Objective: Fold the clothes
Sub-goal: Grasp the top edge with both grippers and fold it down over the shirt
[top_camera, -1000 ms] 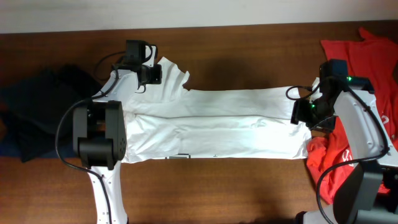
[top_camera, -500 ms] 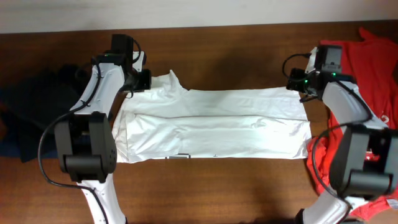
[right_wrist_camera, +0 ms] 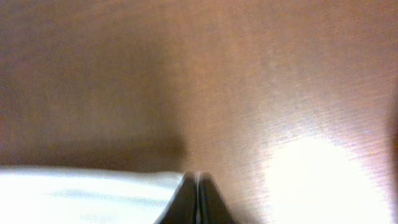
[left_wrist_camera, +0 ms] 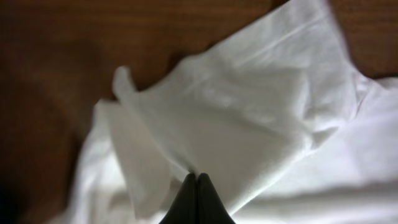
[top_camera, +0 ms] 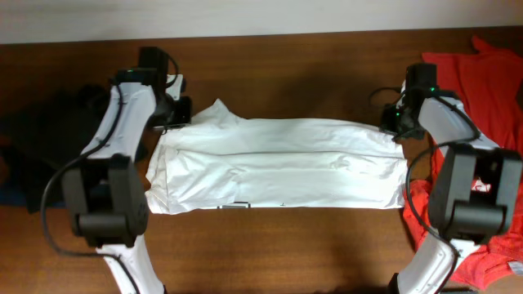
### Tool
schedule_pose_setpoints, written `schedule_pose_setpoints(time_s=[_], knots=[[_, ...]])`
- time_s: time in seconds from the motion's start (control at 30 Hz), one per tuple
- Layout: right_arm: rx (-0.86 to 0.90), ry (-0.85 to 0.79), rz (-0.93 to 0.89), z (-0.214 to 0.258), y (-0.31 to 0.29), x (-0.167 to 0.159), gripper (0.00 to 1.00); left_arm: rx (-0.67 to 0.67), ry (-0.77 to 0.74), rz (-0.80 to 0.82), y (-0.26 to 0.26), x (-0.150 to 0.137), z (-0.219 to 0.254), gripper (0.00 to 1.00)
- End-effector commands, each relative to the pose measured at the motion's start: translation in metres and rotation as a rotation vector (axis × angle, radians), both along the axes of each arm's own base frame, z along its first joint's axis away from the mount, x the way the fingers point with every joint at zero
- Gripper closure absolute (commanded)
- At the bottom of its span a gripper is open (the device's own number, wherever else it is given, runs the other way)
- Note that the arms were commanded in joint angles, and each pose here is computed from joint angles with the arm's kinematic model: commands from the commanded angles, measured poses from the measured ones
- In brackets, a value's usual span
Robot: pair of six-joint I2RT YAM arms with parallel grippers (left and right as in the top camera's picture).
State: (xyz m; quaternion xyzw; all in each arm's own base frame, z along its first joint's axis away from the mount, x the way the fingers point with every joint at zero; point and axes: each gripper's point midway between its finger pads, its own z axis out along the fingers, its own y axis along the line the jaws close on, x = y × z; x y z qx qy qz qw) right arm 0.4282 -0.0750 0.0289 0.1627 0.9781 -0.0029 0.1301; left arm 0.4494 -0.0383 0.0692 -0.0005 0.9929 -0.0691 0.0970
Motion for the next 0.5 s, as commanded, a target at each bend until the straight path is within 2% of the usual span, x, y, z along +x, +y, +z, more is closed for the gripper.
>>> schedule_pose_setpoints(time_s=[0.0, 0.13, 0.33, 0.37, 0.4, 0.47], knots=[[-0.040, -0.028, -0.025, 0.078, -0.007, -0.016, 0.96, -0.010, -0.031, 0.048, 0.017, -0.026, 0.058, 1.00], [-0.038, 0.269, -0.026, 0.077, -0.001, -0.095, 0.96, -0.058, 0.188, 0.078, 0.018, -0.093, 0.072, 1.00], [-0.112, 0.431, -0.025, 0.077, -0.011, -0.133, 0.94, 0.010, 0.417, 0.084, 0.027, -0.149, 0.032, 1.00], [-0.108, 0.453, -0.023, 0.074, -0.010, -0.139, 0.92, 0.052, 0.435, 0.084, 0.034, -0.155, 0.027, 0.99], [-0.105, 0.470, -0.021, 0.071, -0.009, -0.143, 0.83, 0.067, 0.447, 0.094, 0.036, -0.158, 0.024, 1.00], [-0.102, 0.493, -0.019, 0.065, -0.008, -0.149, 0.80, 0.067, 0.451, 0.093, 0.036, -0.159, 0.021, 0.96]])
